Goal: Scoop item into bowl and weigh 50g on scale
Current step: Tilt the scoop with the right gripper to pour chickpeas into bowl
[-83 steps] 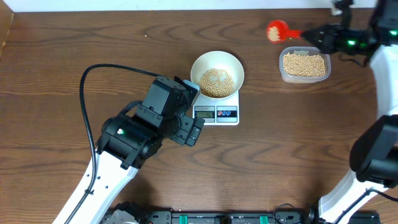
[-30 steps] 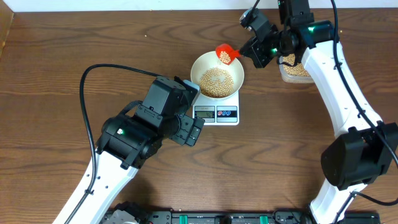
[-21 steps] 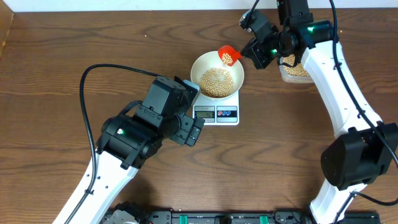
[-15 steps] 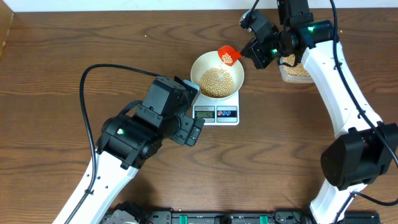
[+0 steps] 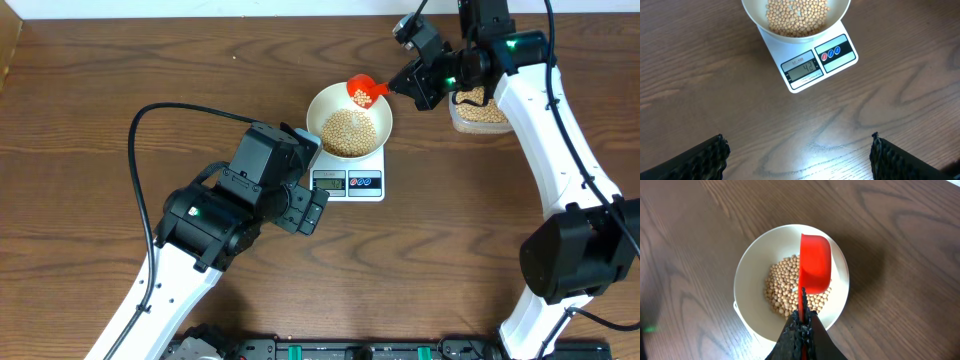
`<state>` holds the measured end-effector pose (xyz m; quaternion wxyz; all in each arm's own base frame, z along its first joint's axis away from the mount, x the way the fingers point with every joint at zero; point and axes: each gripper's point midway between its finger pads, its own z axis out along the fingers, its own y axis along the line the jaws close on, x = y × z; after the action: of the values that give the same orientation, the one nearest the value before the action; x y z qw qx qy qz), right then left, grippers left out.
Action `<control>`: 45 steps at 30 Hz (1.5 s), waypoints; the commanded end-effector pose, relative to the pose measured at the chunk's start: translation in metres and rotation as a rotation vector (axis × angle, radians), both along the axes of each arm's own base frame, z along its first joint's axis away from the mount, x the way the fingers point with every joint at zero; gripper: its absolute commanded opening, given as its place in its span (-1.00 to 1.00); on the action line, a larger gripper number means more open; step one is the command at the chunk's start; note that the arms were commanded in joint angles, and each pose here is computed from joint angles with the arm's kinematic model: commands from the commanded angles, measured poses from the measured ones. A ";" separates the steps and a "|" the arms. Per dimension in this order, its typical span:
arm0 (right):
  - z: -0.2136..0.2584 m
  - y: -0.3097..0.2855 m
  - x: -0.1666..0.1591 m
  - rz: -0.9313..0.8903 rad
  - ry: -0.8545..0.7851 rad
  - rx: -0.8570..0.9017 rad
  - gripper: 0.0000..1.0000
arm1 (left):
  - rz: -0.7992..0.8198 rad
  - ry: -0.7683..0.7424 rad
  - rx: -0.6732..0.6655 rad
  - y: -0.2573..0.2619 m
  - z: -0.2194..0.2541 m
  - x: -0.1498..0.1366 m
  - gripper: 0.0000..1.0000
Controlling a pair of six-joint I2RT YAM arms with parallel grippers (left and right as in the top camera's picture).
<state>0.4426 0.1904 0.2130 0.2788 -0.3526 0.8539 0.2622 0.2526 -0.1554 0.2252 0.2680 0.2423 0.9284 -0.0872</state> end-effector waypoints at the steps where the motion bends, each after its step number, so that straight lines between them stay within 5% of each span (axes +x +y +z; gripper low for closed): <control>1: 0.022 0.003 -0.002 0.017 -0.040 0.038 -0.98 | -0.001 -0.017 -0.006 0.000 0.008 0.004 0.84; 38: 0.035 0.024 -0.004 0.060 -0.091 0.044 -0.98 | -0.001 -0.016 -0.006 0.000 0.007 0.004 0.84; 45: 0.022 0.019 -0.007 0.031 -0.085 -0.088 -0.98 | -0.001 -0.016 -0.006 0.000 0.007 0.004 0.84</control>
<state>0.4338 0.2179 0.2250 0.2815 -0.3844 0.8442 0.2455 0.2526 -0.1554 0.2252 0.2680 0.2423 0.9284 -0.0872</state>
